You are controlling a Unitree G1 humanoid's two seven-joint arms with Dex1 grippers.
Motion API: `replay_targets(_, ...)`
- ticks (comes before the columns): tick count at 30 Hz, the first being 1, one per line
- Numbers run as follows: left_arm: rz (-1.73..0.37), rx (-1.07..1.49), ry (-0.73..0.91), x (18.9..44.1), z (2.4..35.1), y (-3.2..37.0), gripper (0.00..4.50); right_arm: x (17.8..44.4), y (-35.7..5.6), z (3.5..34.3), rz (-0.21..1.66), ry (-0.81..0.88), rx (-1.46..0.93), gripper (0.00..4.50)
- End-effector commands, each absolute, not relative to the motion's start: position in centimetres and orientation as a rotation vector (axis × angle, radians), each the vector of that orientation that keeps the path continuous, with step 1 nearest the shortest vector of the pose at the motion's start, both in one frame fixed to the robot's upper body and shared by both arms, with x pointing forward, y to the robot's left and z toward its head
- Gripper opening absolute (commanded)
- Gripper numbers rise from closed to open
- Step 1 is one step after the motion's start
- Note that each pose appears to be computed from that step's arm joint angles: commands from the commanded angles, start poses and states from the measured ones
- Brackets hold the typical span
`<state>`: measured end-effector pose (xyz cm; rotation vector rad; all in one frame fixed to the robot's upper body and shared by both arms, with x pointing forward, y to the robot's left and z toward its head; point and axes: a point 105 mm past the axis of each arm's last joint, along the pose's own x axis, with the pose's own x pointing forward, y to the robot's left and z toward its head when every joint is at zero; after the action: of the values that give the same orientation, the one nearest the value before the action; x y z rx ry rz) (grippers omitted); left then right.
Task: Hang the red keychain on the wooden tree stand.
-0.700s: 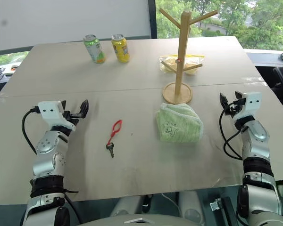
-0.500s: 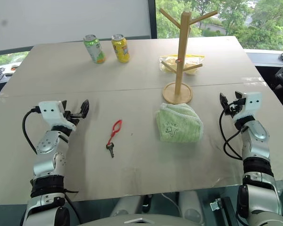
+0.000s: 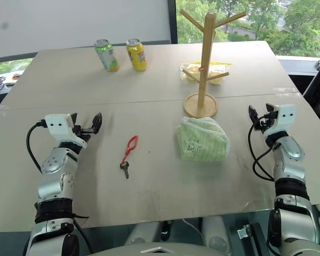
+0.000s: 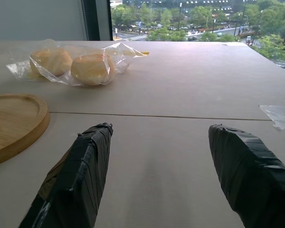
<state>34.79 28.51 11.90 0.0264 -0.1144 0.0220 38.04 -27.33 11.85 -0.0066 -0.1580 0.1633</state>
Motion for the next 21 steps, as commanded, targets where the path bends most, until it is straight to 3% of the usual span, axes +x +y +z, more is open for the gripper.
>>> replay_targets(1, -0.072, 0.03, -0.23, 34.6, 14.5, 26.9, 4.43, 37.8, -28.2, 13.5, 0.143, -0.221, -0.012, 3.48)
replay_targets(6, -0.333, 0.021, -0.278, 32.5, 15.1, 22.7, 4.43, 37.0, -27.2, 13.9, 0.252, -0.205, -0.039, 3.48)
replay_targets(11, -0.79, 0.101, -0.247, 25.9, 13.2, 16.0, 4.43, 33.4, -22.9, 16.3, 0.596, -0.205, -0.07, 3.48)
replay_targets(16, -1.0, 0.15, -0.208, 21.7, 11.0, 14.1, 4.43, 29.1, -17.9, 16.2, 0.902, -0.113, -0.153, 3.48)
replay_targets(21, -1.116, 0.182, -0.202, 19.4, 9.5, 13.4, 4.43, 26.0, -14.4, 14.4, 1.097, 0.01, -0.292, 3.48)
